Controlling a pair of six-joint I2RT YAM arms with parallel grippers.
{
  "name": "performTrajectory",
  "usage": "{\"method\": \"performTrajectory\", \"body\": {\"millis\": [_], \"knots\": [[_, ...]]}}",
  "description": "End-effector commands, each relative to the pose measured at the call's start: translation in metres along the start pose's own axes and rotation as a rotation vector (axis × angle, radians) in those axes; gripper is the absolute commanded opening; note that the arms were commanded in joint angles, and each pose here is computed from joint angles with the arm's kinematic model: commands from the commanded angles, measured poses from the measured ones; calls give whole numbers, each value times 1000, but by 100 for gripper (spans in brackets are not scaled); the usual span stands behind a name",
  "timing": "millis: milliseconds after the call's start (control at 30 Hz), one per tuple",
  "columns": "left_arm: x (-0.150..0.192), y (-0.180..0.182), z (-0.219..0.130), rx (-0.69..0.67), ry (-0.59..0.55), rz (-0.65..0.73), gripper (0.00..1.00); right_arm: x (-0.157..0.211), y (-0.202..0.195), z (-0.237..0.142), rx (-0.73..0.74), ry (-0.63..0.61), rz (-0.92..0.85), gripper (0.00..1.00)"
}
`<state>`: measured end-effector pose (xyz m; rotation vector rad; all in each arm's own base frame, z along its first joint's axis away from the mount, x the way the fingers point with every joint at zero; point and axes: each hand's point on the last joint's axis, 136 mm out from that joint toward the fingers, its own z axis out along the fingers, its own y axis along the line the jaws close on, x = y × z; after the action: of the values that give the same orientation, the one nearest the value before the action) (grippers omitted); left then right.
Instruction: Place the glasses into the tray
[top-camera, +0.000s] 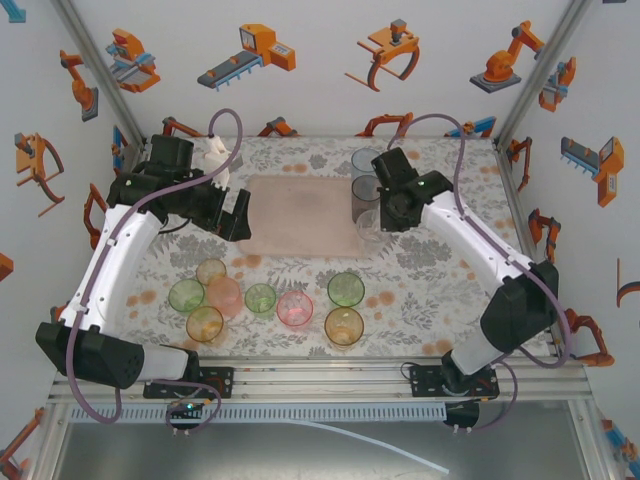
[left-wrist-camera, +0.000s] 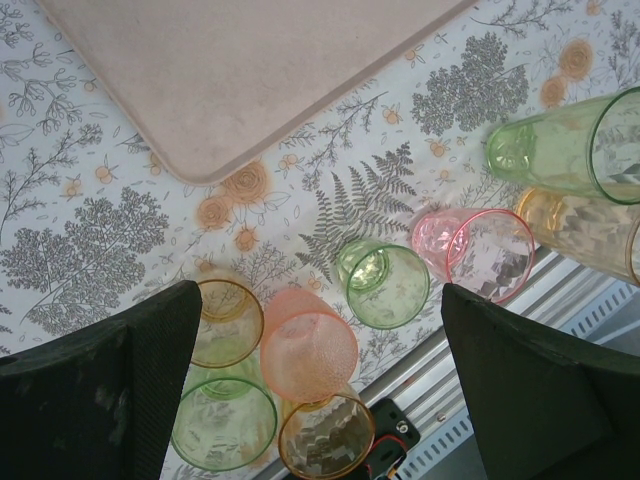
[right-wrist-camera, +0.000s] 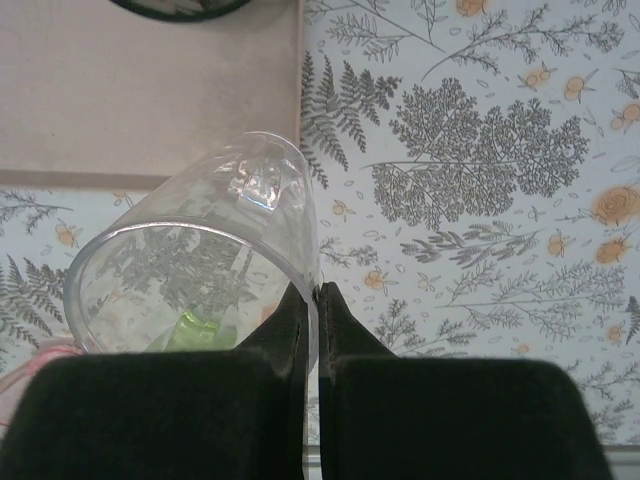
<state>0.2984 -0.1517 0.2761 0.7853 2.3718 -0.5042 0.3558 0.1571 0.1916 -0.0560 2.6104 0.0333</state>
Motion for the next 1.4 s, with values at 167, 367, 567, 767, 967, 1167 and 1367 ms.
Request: {"method": "performTrajectory", "body": {"millis": [167,367,567,767,967,1167,1367], "knots": [[-1,-2,-3,0,-4,10,97,-24,8,8,-49,-41,15,0],[0,-2,-4,-3,-5,14,97,-24,13,16,-67,-32,18,0],[0,-2,-2,1,-2,13,97,-23,16,24,-73,-21,19,0],[0,-2,-3,-2,-3,12,97,-20,16,33,-64,1,14,0],[1,-2,-4,-4,-5,16,97,-20,16,32,-63,-1,13,0],[3,-2,-4,-3,-6,16,97,-17,15,37,-55,17,10,6],[4,-3,-5,-4,-10,18,97,-17,16,39,-55,22,10,7]]}}
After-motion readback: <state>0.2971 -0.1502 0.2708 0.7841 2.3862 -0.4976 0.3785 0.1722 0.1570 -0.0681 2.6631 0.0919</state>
